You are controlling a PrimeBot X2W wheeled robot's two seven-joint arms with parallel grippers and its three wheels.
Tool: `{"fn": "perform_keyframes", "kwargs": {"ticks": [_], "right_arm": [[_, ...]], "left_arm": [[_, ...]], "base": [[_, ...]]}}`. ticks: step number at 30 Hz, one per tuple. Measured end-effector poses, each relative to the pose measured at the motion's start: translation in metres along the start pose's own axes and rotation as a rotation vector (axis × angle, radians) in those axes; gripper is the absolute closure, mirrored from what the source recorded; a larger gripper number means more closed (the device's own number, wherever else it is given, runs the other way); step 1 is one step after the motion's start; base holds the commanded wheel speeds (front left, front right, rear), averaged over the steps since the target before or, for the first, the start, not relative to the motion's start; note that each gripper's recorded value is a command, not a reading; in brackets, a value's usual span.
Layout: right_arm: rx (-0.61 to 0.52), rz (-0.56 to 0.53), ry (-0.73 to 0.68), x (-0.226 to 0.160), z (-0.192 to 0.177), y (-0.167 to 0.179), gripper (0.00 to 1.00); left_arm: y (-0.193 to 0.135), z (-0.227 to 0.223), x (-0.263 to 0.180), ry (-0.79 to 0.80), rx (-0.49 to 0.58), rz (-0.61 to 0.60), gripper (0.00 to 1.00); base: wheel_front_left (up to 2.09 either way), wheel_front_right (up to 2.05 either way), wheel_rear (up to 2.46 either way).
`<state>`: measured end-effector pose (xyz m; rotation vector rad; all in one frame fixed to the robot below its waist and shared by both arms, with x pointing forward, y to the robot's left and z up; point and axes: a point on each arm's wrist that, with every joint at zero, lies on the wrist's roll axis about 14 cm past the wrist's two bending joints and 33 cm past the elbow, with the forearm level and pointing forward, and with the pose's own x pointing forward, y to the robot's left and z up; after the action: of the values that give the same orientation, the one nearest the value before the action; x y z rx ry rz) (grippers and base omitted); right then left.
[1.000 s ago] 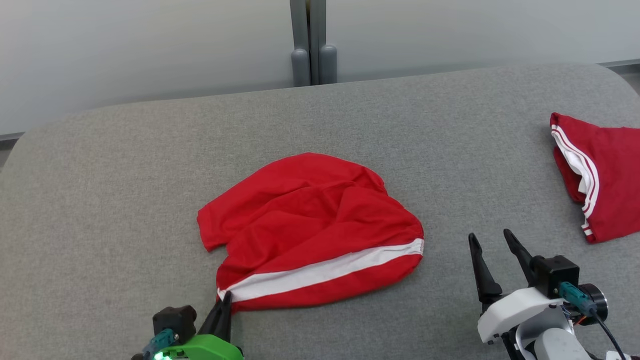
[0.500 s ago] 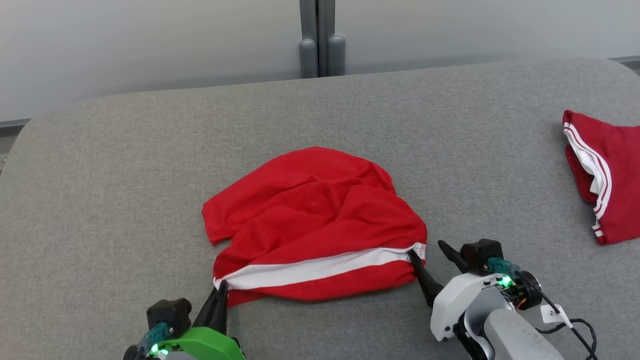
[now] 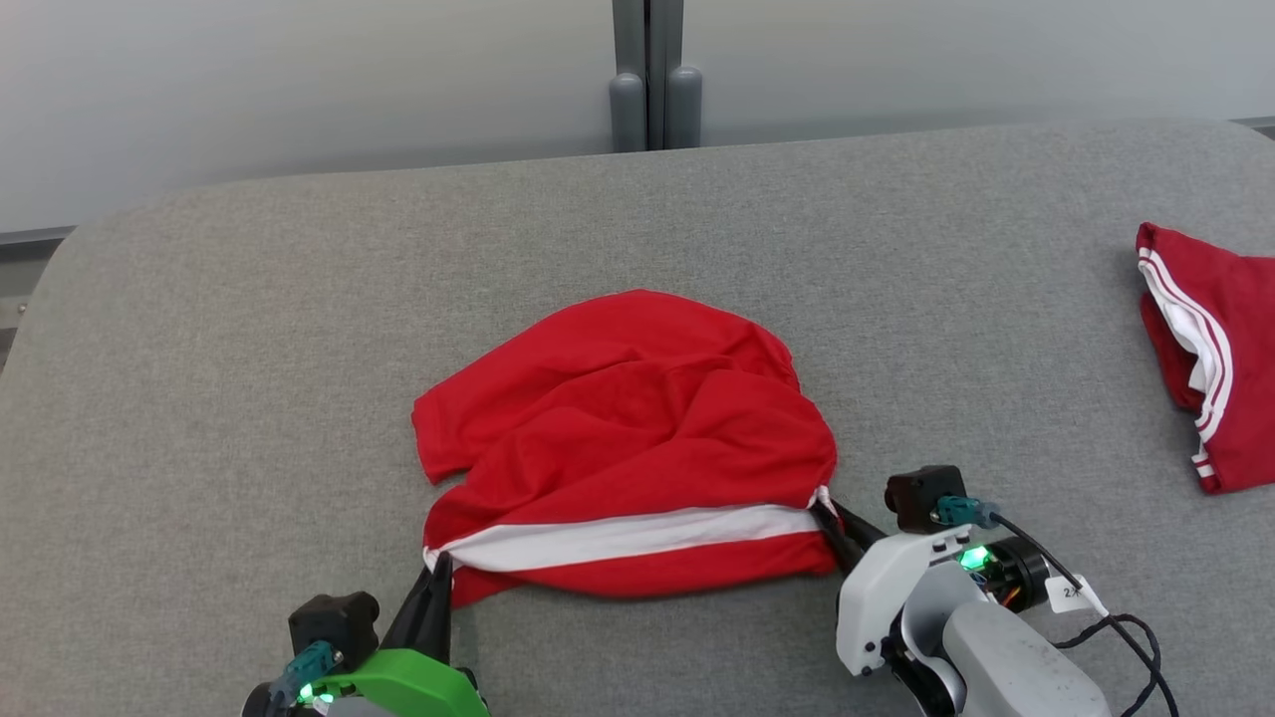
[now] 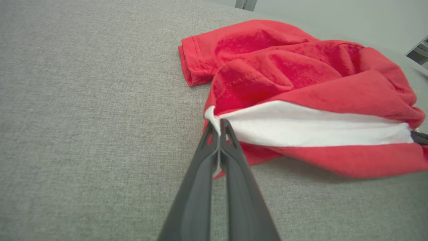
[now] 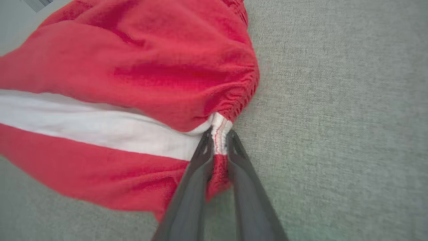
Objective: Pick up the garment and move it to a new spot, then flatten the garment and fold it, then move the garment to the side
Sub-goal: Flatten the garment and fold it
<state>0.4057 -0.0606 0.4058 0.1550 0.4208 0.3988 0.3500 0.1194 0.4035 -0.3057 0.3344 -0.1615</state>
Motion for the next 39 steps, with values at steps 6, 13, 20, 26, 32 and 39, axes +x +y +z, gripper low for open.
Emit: {"fn": "perform_keyframes", "kwargs": {"ticks": [6, 13, 20, 26, 32, 39], "right_arm": [[0.014, -0.002, -0.108, -0.002, 0.03, 0.0, 1.0], [-0.009, 0.012, -0.303, -0.019, 0.1, -0.002, 1.0], [-0.091, 0.046, -0.51, -0.063, 0.184, 0.007, 1.0], [-0.187, 0.051, -0.708, -0.121, 0.257, 0.016, 1.0], [-0.25, 0.033, -0.842, -0.172, 0.301, 0.025, 1.0], [-0.254, -0.005, -0.832, -0.173, 0.313, 0.016, 1.0]], "left_arm": [[-0.009, 0.019, 0.005, -0.063, 0.013, -0.035, 1.0], [-0.034, 0.078, 0.009, -0.237, 0.032, -0.137, 1.0], [-0.069, 0.17, -0.004, -0.475, 0.11, -0.271, 1.0], [-0.114, 0.245, -0.029, -0.654, 0.251, -0.413, 1.0], [-0.155, 0.292, -0.053, -0.766, 0.348, -0.525, 1.0], [-0.167, 0.304, -0.037, -0.733, 0.371, -0.567, 1.0]], "base": [[0.0, 0.0, 0.0], [0.0, 0.0, 0.0], [0.0, 0.0, 0.0], [0.0, 0.0, 0.0], [0.0, 0.0, 0.0], [0.0, 0.0, 0.0]]}}
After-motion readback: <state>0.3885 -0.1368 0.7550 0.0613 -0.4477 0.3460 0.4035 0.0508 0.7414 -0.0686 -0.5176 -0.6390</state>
